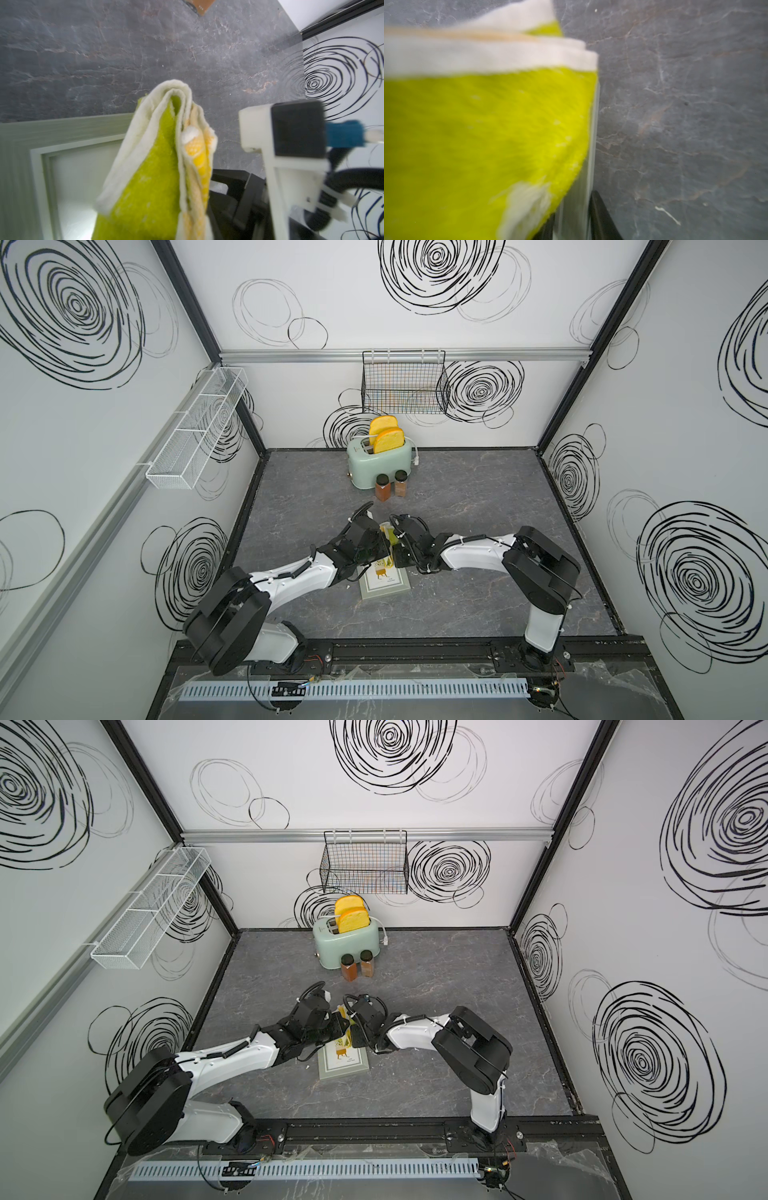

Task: Wipe the picture frame with a cloth
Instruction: Wipe the dirt from the picture frame.

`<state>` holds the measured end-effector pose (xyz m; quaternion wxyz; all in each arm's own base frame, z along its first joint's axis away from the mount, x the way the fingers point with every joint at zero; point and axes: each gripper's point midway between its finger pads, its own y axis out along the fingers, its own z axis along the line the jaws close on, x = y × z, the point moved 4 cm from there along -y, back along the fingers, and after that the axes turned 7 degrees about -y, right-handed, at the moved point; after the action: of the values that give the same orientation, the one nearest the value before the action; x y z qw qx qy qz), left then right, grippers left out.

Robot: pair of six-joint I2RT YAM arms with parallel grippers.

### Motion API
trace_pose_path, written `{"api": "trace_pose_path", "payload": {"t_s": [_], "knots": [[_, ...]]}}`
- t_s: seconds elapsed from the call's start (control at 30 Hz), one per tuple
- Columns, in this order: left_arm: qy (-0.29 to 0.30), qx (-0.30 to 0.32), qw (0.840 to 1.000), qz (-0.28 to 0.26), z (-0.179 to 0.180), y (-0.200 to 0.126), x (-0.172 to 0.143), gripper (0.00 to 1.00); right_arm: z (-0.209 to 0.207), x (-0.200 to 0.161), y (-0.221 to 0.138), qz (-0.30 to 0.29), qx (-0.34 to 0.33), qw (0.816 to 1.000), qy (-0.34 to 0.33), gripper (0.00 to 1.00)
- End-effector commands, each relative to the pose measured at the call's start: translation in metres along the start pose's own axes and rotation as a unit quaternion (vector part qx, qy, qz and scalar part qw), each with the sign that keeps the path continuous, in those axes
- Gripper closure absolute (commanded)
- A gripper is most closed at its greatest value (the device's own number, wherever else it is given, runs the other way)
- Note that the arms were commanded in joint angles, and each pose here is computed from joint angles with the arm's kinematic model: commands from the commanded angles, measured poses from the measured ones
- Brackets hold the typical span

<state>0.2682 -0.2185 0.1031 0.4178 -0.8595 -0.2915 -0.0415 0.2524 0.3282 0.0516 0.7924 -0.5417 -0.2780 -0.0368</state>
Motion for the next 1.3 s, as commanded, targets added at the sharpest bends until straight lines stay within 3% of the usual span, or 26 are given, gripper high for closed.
{"api": "trace_pose_path", "payload": {"t_s": [0.0, 0.17, 0.5, 0.67, 0.83, 1.0, 1.13, 1.27], "knots": [[0.007, 0.001, 1.000, 0.012, -0.002, 0.018, -0.012, 1.00, -0.035, -0.061, 0.022, 0.114, -0.060, 0.992, 0.003, 0.76], [-0.003, 0.082, 0.997, 0.012, 0.039, 0.028, -0.026, 1.00, -0.036, -0.061, 0.021, 0.115, -0.062, 0.991, 0.005, 0.76], [-0.070, 0.194, 0.974, -0.090, 0.131, -0.039, 0.017, 1.00, -0.038, -0.064, 0.020, 0.117, -0.059, 0.991, 0.007, 0.76], [-0.051, 0.145, 0.984, -0.094, 0.107, -0.036, 0.030, 1.00, -0.038, -0.065, 0.020, 0.117, -0.057, 0.992, 0.006, 0.76], [-0.015, 0.074, 0.997, -0.030, 0.051, 0.007, 0.010, 1.00, -0.038, -0.064, 0.019, 0.114, -0.060, 0.992, 0.007, 0.76], [0.002, 0.021, 1.000, 0.001, 0.007, 0.030, -0.007, 1.00, -0.039, -0.065, 0.019, 0.116, -0.062, 0.991, 0.009, 0.76], [0.006, 0.052, 0.999, -0.003, 0.015, 0.035, -0.008, 1.00, -0.040, -0.067, 0.020, 0.119, -0.063, 0.991, 0.010, 0.76], [0.004, 0.094, 0.995, -0.019, 0.041, 0.020, -0.004, 1.00, -0.044, -0.070, 0.017, 0.118, -0.070, 0.990, 0.017, 0.76]]}}
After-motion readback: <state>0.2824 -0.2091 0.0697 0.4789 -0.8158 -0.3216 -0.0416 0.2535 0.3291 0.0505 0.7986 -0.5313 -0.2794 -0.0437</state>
